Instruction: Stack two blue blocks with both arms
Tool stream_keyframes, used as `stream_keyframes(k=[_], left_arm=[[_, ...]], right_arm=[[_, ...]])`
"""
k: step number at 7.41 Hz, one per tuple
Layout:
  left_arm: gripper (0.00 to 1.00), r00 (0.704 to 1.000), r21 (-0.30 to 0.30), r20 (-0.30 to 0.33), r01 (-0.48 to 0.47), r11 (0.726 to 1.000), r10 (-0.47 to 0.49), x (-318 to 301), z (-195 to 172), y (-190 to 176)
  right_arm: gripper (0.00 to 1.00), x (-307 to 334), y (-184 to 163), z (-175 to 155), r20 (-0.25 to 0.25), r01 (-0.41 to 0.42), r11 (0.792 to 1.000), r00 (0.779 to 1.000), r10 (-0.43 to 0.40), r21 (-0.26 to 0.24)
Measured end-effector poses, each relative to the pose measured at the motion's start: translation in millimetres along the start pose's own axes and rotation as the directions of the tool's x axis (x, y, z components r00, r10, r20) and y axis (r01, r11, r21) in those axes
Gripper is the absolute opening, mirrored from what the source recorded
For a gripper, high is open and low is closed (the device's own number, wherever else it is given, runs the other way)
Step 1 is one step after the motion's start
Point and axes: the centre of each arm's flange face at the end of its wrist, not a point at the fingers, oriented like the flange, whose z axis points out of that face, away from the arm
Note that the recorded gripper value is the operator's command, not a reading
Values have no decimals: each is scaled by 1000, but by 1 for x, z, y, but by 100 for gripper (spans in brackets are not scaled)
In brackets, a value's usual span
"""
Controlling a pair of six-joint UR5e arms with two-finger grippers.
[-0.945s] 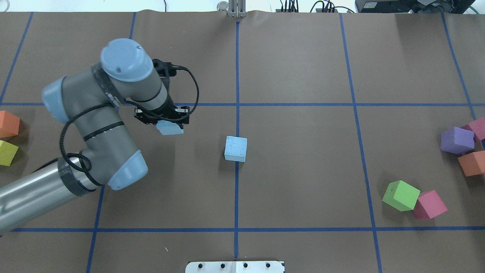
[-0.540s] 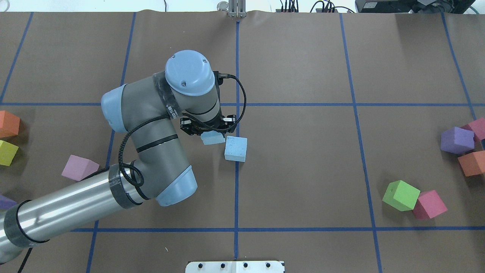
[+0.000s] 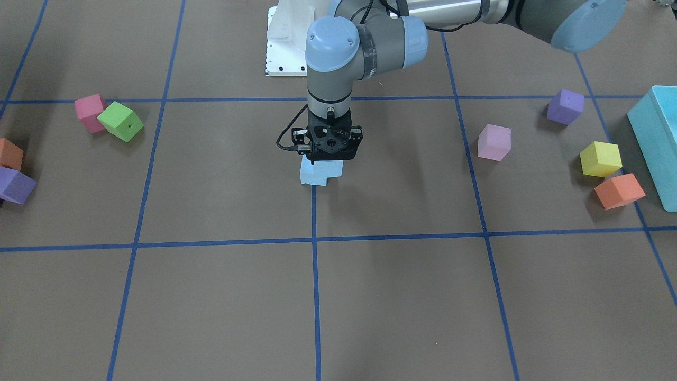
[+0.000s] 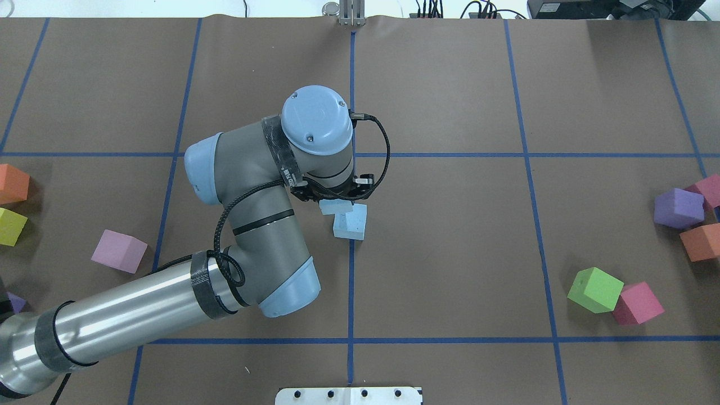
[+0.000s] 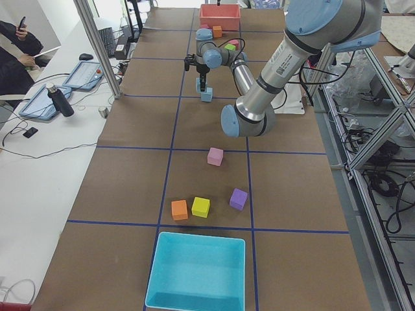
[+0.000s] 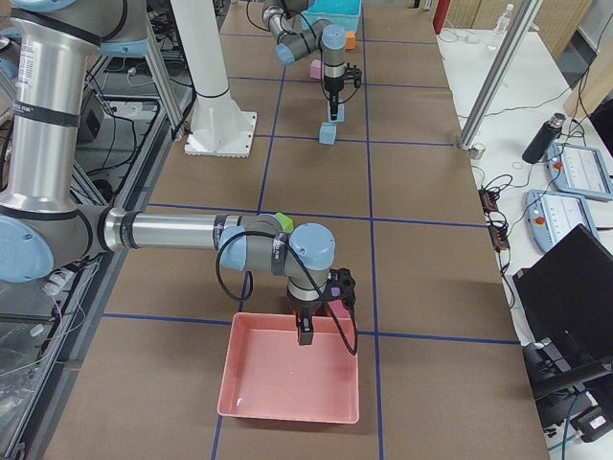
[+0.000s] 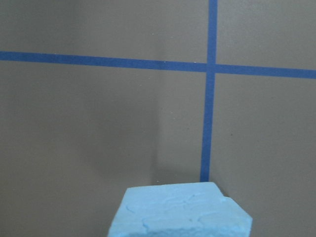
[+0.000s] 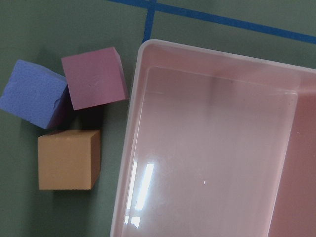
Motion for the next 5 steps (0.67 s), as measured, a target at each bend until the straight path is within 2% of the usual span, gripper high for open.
stream_keyframes(k=[2,5], left_arm=[[0,1000,15,0,-29,999,29,10,-1,7],[0,989,6,8,-150,989,150,13,2,11]], right_arm=[[100,0,0,-1,0,0,1000,1000,0,1],[100,0,0,0,0,0,1000,1000,0,1]])
